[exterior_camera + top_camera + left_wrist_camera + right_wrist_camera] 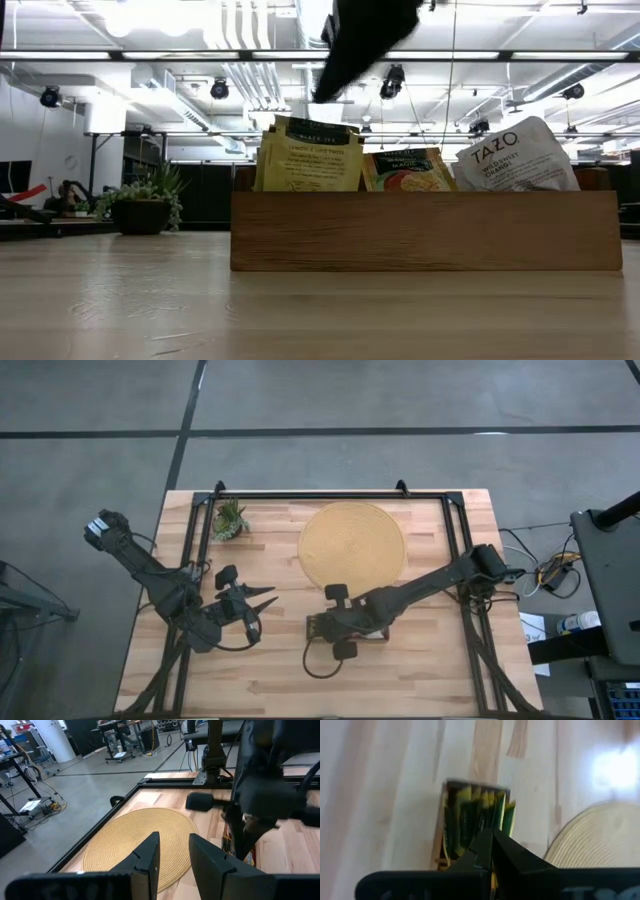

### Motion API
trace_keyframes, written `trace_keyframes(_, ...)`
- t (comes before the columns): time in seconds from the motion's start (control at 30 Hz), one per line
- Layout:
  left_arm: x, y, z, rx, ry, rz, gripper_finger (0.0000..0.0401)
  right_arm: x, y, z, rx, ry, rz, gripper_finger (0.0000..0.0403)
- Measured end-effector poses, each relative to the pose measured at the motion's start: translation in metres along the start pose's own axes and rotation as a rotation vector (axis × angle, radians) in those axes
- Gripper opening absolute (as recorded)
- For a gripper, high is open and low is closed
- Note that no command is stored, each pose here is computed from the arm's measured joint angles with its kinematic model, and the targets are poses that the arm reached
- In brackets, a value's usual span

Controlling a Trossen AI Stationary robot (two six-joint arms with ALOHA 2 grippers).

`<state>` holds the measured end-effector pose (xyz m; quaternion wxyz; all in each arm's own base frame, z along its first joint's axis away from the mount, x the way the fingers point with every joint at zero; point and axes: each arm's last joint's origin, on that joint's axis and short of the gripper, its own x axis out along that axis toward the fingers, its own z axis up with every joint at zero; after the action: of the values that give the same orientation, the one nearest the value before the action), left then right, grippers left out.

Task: Pick & Place Tea
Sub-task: Adjust the yellow tea bags in the left section of the wooden organizer, then return to Home Position

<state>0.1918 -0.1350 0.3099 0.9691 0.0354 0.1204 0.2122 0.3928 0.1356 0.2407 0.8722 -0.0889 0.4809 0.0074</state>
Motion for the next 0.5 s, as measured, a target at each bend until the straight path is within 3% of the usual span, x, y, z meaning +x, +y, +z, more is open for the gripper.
trace_keyframes(0.27,0.0,0.0,0.0,-0.004,-0.002,-0.001,0.0098,0.026,-0.001,-0.008,0.003,0.077,0.009,0.0008)
trace_keyframes(0.5,0.0,0.0,0.0,-0.004,-0.002,-0.001,0.0098,-0.003,-0.007,-0.002,0.01,0.013,0.018,0.0008)
